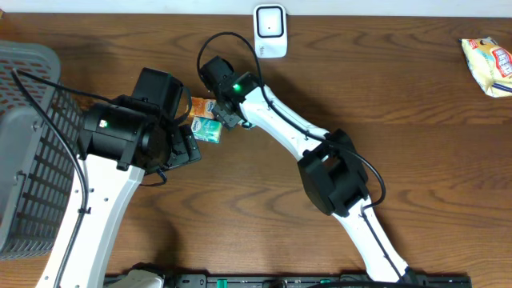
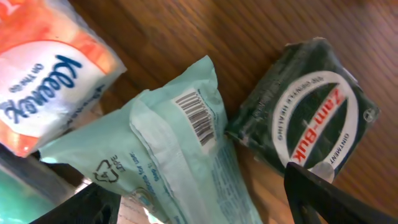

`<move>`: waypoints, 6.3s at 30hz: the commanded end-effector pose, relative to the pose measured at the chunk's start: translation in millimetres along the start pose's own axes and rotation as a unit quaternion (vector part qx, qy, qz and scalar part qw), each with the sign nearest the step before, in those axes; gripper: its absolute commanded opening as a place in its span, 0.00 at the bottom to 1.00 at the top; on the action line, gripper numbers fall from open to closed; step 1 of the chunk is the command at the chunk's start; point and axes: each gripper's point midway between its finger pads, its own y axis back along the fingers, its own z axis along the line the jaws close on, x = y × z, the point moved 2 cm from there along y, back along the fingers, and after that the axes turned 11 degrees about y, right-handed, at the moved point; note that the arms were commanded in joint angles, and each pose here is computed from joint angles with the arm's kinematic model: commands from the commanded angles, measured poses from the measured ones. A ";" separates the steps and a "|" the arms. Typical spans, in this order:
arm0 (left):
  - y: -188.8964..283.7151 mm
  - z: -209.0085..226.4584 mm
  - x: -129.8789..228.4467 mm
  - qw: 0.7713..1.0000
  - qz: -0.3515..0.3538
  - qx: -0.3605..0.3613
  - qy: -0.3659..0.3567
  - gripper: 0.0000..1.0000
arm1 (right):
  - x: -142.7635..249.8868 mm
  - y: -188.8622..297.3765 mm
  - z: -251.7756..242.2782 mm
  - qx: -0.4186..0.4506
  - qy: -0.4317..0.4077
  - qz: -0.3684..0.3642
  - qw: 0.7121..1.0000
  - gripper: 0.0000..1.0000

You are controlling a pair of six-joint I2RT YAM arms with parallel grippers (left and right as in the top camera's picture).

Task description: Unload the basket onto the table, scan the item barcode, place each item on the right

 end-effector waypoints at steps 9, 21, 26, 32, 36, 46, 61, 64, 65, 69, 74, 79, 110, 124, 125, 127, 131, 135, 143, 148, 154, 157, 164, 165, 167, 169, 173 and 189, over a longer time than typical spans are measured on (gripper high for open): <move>2.0 1.7 -0.8 1.000 -0.003 0.001 0.007 0.97 | 29.7 -1.5 20.3 -0.080 0.007 0.056 0.995 0.75; 2.0 1.7 -0.8 1.000 -0.003 0.001 0.007 0.98 | 33.7 -0.9 23.9 -0.072 0.013 0.069 0.995 0.59; 2.0 1.7 -0.8 1.000 -0.003 0.001 0.007 0.98 | 37.4 -4.8 14.9 -0.037 -0.007 0.077 0.996 0.58; 2.0 1.7 -0.8 1.000 -0.003 0.001 0.007 0.98 | 41.8 -9.1 23.8 -0.041 -0.016 0.083 0.996 0.53; 2.0 1.7 -0.8 1.000 -0.003 0.001 0.007 0.98 | 38.1 -0.8 36.1 -0.078 -0.055 0.079 0.992 0.43; 2.0 1.7 -0.8 1.000 -0.003 0.001 0.007 0.98 | 30.6 52.6 30.1 -0.274 -0.128 0.041 0.952 0.38; 2.0 1.7 -0.8 1.000 -0.003 0.001 0.007 0.98 | 74.2 81.2 -0.7 -0.517 -0.179 0.006 0.837 0.34; 2.0 1.7 -0.8 1.000 -0.003 0.001 0.007 0.98 | 93.6 66.8 -9.1 -0.498 -0.194 0.033 0.845 0.38; 2.0 1.7 -0.8 1.000 -0.003 0.001 0.007 0.97 | 99.5 62.1 -10.5 -0.486 -0.194 0.044 0.851 0.41; 2.0 1.7 -0.8 1.000 -0.003 0.001 0.007 0.97 | 108.5 53.2 -8.7 -0.454 -0.178 0.071 0.870 0.48; 2.0 1.7 -0.8 1.000 -0.003 0.001 0.007 0.98 | 98.9 57.1 7.9 -0.451 -0.150 0.072 0.877 0.51; 2.0 1.7 -0.8 1.000 -0.003 0.001 0.007 0.98 | 90.4 60.1 -2.6 -0.339 -0.136 0.102 0.925 0.55; 2.0 1.7 -0.8 1.000 -0.003 0.001 0.007 0.98 | 68.5 34.3 50.6 -0.039 -0.004 0.130 0.991 0.54; 2.0 1.7 -0.8 1.000 -0.003 0.001 0.007 0.98 | 93.2 9.8 64.2 -0.084 -0.018 0.151 0.985 0.47; 2.0 1.7 -0.8 1.000 -0.003 0.001 0.007 0.98 | 93.1 10.0 66.3 -0.097 -0.023 0.150 0.984 0.45; 2.0 1.7 -0.8 1.000 -0.003 0.001 0.007 0.98 | 91.2 12.1 70.6 -0.126 -0.032 0.146 0.981 0.38; 2.0 1.7 -0.8 1.000 -0.003 0.001 0.007 0.98 | 84.0 22.1 71.4 -0.197 -0.064 0.137 0.969 0.32; 2.0 1.7 -0.8 1.000 -0.003 0.001 0.007 0.98 | 73.6 40.8 63.9 -0.305 -0.106 0.115 0.940 0.31; 2.0 1.7 -0.8 1.000 -0.003 0.001 0.007 0.97 | 67.9 88.5 28.4 -0.541 -0.150 0.003 0.828 0.31; 2.0 1.7 -0.8 1.000 -0.003 0.001 0.007 0.98 | 83.1 103.5 4.6 -0.603 -0.174 -0.046 0.777 0.29; 2.0 1.7 -0.8 1.000 -0.003 0.001 0.007 0.98 | 117.3 86.7 3.4 -0.641 -0.240 -0.045 0.728 0.30; 2.0 1.7 -0.8 1.000 -0.003 0.001 0.007 0.98 | 134.4 77.0 1.5 -0.648 -0.269 -0.046 0.711 0.29; 2.0 1.7 -0.8 1.000 -0.003 0.001 0.007 0.98 | 181.6 51.3 -24.0 -0.610 -0.318 -0.014 0.725 0.44; 2.0 1.7 -0.8 1.000 -0.003 0.001 0.007 0.98 | 190.7 45.7 -28.6 -0.595 -0.326 0.007 0.735 0.45; 2.0 1.7 -0.8 1.000 -0.003 0.001 0.007 0.98 | 211.7 34.3 -37.3 -0.560 -0.345 0.057 0.751 0.47; 2.0 1.7 -0.8 1.000 -0.003 0.001 0.007 0.98 | 228.7 26.5 -45.4 -0.531 -0.357 0.091 0.763 0.49; 2.0 1.7 -0.8 1.000 -0.003 0.001 0.007 0.98 | 245.4 21.7 -58.0 -0.504 -0.378 0.117 0.768 0.49; 2.0 1.7 -0.8 1.000 -0.003 0.001 0.007 0.98 | 206.8 19.0 -31.8 -0.497 -0.307 0.094 0.806 0.50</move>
